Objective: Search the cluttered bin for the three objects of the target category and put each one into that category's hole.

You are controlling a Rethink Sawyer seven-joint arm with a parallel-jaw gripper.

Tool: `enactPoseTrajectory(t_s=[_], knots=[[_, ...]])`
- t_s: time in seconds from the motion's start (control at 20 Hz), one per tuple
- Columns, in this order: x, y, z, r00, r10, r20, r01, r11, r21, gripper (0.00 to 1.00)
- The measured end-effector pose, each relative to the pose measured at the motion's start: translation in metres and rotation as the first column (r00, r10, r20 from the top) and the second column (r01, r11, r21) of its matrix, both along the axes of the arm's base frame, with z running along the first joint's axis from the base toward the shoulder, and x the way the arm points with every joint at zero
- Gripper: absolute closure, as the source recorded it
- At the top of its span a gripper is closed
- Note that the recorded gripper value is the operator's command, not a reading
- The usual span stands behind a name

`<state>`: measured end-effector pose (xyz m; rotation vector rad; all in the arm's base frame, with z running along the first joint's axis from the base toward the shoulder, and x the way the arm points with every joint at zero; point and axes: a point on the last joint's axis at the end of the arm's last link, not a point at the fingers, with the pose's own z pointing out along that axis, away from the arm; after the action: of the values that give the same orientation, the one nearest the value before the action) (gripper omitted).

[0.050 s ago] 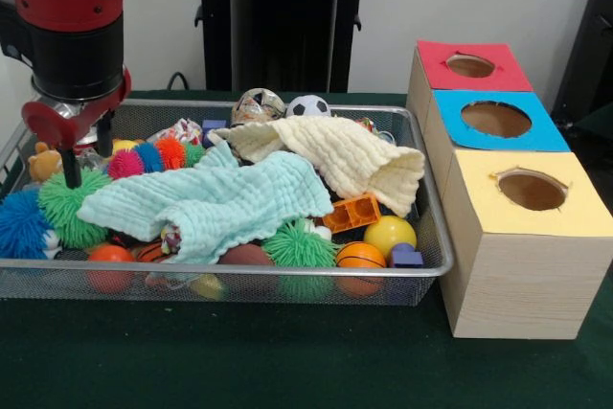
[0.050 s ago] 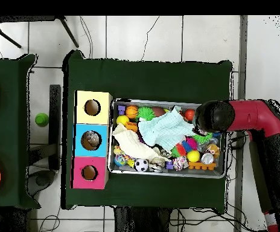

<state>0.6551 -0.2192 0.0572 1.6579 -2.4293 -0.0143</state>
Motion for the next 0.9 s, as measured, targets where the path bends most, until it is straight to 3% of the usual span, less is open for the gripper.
enactPoseTrajectory(t_s=[0.2,0.4,0.9], knots=[[-0.010,0.001,0.000,0.9975,-0.003,-0.071,0.002,1.0000,-0.010,0.00],[-0.016,-0.001,0.000,0.9942,-0.003,-0.107,0.001,0.9998,-0.022,0.00],[-0.026,-0.011,-0.009,0.9912,0.013,-0.131,-0.021,0.9981,-0.058,0.00]])
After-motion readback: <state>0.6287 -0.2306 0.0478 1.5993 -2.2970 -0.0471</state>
